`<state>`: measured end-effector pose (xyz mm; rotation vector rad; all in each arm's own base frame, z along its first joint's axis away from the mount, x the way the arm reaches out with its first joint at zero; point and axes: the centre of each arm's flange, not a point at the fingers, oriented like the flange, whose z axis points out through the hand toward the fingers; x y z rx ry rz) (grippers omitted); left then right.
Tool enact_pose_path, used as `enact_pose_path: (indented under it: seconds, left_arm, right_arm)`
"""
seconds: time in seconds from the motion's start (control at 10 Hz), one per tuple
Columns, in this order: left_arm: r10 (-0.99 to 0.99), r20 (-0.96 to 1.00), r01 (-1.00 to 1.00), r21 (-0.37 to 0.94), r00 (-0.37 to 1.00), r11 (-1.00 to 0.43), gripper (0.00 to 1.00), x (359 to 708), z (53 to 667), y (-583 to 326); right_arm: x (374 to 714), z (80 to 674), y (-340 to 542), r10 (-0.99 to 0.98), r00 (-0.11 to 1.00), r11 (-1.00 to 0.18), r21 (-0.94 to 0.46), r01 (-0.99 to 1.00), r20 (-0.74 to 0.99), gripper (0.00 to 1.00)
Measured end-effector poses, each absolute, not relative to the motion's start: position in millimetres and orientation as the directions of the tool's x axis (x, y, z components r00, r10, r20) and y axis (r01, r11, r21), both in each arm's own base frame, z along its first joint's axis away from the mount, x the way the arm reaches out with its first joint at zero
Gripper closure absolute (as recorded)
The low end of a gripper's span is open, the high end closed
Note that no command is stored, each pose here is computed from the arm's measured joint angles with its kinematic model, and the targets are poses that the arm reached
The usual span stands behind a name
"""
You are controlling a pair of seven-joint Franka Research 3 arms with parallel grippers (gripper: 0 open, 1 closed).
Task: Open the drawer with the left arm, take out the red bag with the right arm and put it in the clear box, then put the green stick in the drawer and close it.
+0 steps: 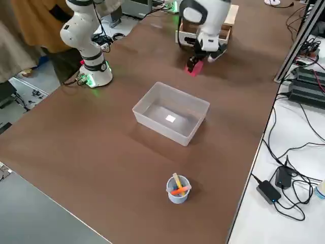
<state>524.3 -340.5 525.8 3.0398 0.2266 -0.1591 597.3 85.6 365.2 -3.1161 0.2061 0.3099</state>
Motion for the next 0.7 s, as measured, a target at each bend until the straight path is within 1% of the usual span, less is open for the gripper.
enact_pose_path:
  seconds: [0.1, 0.3, 0.4, 0.5, 0.7]
  left_arm:
    - [0.184, -0.107, 0.195, 0.108, 0.977, -0.975, 0.82, 516.5, 515.6, -379.4]
    - [0.215, -0.119, 0.232, 0.161, 0.969, -0.959, 0.82, 512.2, 498.3, -433.8]
    - [0.212, -0.136, 0.233, 0.166, 0.968, -0.958, 0.82, 510.5, 488.9, -451.5]
    - [0.202, -0.15, 0.226, 0.159, 0.968, -0.961, 0.82, 506.3, 477.4, -465.3]
    - [0.165, -0.149, 0.182, 0.113, 0.975, -0.977, 0.82, 494.3, 449.3, -486.8]
  right_arm:
    - [589.7, 349.9, 49.0, -0.08, 0.981, -0.996, -0.012, -0.084, -0.178, 0.39]
    - [574.5, 315.6, -17.0, -0.055, 0.988, -0.998, -0.033, -0.06, -0.141, 0.39]
    - [566.7, 300.5, -33.7, -0.061, 0.991, -0.997, -0.035, -0.065, -0.122, 0.39]
    - [561.9, 291.5, -38.6, -0.068, 0.992, -0.997, -0.033, -0.071, -0.108, 0.37]
    - [561.5, 289.5, -37.2, -0.066, 0.993, -0.997, -0.033, -0.069, -0.094, 0.3]
